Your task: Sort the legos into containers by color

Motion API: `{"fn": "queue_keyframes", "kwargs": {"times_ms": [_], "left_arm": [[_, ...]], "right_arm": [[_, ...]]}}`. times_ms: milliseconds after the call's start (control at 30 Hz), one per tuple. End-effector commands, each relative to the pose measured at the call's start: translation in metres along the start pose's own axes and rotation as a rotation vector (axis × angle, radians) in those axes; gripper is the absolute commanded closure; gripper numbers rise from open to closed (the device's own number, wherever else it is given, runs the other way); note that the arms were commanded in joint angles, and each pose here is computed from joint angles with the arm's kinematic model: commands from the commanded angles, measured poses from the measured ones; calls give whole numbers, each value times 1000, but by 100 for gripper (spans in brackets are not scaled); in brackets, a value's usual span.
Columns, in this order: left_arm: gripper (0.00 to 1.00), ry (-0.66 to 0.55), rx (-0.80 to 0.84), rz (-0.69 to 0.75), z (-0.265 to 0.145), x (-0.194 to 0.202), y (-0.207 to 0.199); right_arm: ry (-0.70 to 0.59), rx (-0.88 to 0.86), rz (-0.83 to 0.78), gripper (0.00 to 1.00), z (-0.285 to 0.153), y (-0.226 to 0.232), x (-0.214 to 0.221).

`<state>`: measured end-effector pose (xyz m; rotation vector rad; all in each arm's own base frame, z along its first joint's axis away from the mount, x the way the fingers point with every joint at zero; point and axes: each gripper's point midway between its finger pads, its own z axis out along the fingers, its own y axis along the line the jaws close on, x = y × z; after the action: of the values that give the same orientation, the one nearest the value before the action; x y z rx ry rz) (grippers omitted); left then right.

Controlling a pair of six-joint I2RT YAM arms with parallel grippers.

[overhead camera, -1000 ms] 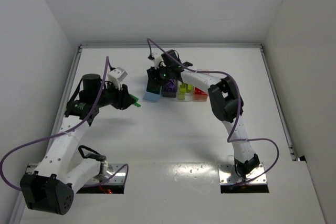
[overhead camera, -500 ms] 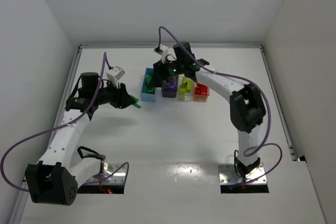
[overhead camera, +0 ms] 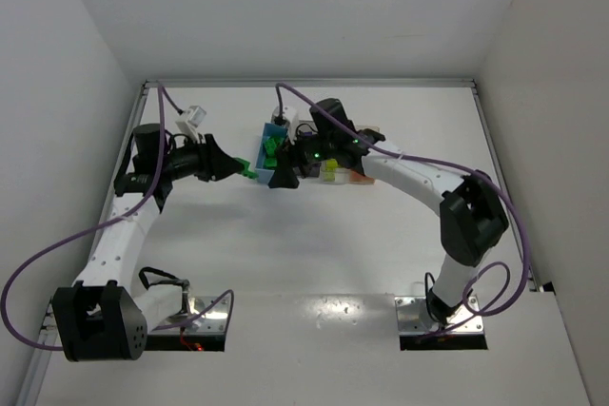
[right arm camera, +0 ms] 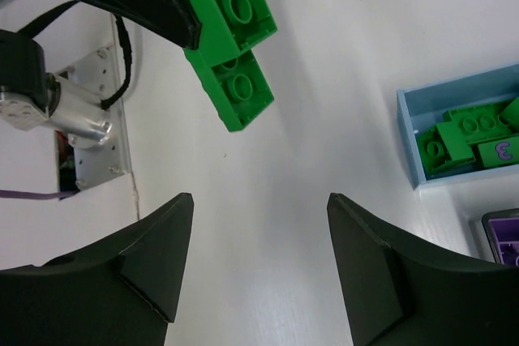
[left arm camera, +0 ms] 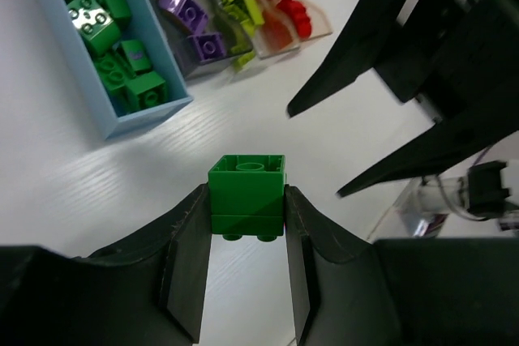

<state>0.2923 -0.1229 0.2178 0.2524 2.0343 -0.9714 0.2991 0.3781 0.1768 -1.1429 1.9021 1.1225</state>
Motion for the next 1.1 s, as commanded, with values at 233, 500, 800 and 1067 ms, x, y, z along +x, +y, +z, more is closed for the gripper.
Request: {"fn": "queue_keyframes", "kwargs": {"times_ms": [233,500,800,1067], "left_arm": [[100,-75,126,-162,2,-20,-22],[100,-55,165,-195,4,-14,-26],[100,-49,164,-212,7,-13,-23],[100,-48,153,-219,8,-10,-20]], "right_arm": [[-27,140,-129,32,8,-7,-20],[-52,214,-173,32,17,-14,-38],[-35,118,-222,33,28,14,-41],[-19,82,-260,50,35,29,-37]]}}
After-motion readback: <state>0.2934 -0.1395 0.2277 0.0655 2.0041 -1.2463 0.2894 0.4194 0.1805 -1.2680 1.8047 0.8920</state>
